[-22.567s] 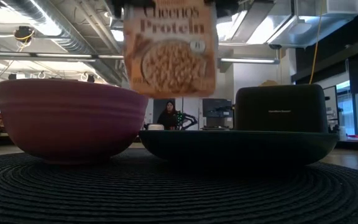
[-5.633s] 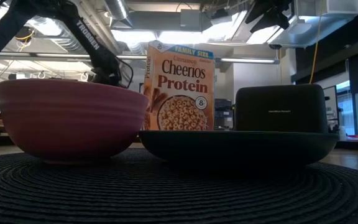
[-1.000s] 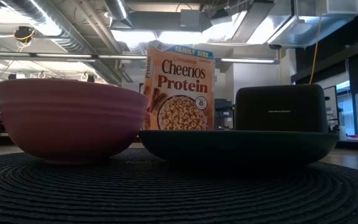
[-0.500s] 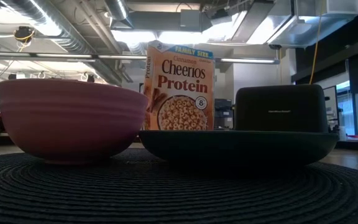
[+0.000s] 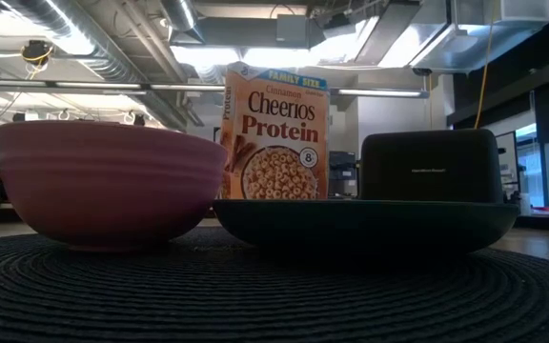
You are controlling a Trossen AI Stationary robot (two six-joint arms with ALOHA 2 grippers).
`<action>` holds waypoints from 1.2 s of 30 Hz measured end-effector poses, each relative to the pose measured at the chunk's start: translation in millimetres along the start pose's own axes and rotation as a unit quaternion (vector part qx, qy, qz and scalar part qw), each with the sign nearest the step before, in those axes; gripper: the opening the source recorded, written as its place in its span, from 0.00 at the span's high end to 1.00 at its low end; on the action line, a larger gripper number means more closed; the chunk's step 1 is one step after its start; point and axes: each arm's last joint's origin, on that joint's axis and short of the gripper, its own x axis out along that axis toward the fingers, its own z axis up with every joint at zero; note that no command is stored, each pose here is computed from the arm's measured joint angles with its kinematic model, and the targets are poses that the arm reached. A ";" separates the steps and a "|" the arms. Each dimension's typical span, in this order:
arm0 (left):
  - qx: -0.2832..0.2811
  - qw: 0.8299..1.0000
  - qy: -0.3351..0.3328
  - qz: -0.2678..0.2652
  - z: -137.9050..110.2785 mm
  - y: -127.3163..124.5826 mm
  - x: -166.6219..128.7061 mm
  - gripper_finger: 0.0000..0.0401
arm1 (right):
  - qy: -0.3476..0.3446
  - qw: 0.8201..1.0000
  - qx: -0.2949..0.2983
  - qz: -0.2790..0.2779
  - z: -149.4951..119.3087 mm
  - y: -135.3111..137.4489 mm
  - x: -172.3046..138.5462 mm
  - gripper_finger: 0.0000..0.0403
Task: Arrange a breakfast setting
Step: Put the apple on the green plate
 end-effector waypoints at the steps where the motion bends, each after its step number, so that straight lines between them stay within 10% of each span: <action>1: 0.003 1.000 0.005 -0.007 0.0 -1.1 0.0 0.01 | 0.004 1.000 -0.001 -0.004 0.8 -2.1 -2.0 0.28; 14: 0.162 0.980 -0.114 0.003 -3.5 -19.2 -43.5 0.02 | -0.014 0.981 0.189 -0.031 22.8 -63.4 -45.2 0.28; 20: 0.331 0.915 -0.230 0.021 -6.0 -37.0 -72.5 0.02 | 0.055 0.946 0.316 0.039 4.2 -73.2 -47.8 0.28; 30: 0.600 0.774 -0.204 0.015 -16.2 -45.7 -35.8 0.30 | 0.030 0.921 0.374 0.106 0.0 -54.8 -24.2 0.28; 36: 0.616 0.768 -0.176 0.020 -15.3 -38.5 -16.8 0.51 | 0.034 0.920 0.376 0.106 -4.0 -49.6 -17.5 0.26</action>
